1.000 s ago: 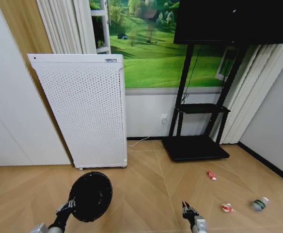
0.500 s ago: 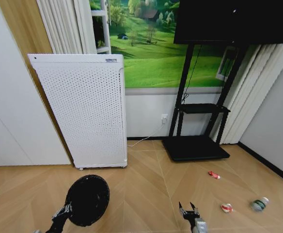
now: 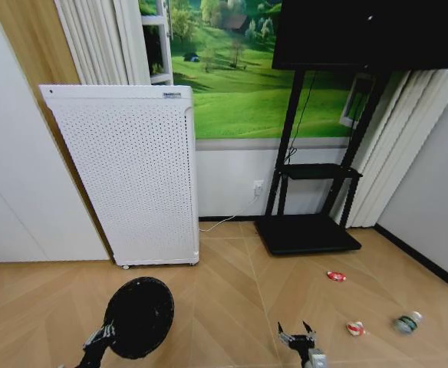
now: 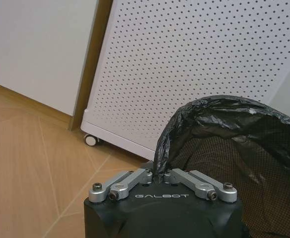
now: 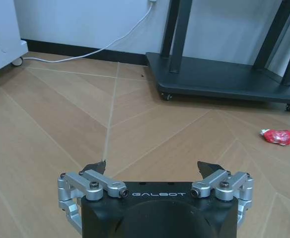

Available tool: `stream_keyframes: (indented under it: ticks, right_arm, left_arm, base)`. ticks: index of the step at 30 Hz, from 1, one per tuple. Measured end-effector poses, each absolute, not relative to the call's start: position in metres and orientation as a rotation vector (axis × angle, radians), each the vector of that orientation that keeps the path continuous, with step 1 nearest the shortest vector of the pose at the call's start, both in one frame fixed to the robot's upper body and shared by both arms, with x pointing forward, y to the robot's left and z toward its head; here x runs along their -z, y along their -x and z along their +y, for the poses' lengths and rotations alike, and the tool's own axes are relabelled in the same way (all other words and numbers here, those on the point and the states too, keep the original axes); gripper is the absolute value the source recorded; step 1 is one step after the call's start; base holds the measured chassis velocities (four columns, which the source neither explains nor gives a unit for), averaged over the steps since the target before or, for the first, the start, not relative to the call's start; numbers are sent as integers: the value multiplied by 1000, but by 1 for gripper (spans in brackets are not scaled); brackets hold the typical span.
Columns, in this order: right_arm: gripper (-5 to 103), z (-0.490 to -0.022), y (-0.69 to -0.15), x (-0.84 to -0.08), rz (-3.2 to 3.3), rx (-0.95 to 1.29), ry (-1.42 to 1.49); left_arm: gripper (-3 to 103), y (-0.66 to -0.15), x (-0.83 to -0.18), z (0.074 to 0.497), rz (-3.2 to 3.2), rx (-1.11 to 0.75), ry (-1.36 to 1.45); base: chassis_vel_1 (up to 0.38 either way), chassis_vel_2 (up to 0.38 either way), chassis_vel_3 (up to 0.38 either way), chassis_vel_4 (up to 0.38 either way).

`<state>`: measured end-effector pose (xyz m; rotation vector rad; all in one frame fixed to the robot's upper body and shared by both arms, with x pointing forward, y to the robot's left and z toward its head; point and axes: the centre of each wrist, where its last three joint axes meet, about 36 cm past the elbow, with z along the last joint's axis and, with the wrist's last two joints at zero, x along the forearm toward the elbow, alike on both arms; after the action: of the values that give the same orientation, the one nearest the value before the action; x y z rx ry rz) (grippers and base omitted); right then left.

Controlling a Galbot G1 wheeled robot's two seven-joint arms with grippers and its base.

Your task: Pick up the trash bin and place the garbage on the floor into it.

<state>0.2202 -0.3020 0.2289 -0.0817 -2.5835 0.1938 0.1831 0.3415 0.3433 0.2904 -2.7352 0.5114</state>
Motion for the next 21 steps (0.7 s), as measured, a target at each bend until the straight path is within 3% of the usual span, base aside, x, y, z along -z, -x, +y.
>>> stream_keyframes:
  ticks: [21]
  right_arm:
    - [100, -305, -225, -224, -2593, -205, 98]
  left_arm:
    - [3, -184, -344, 340, -2685, -611, -312]
  base:
    - [-240, -239, 237, 245]
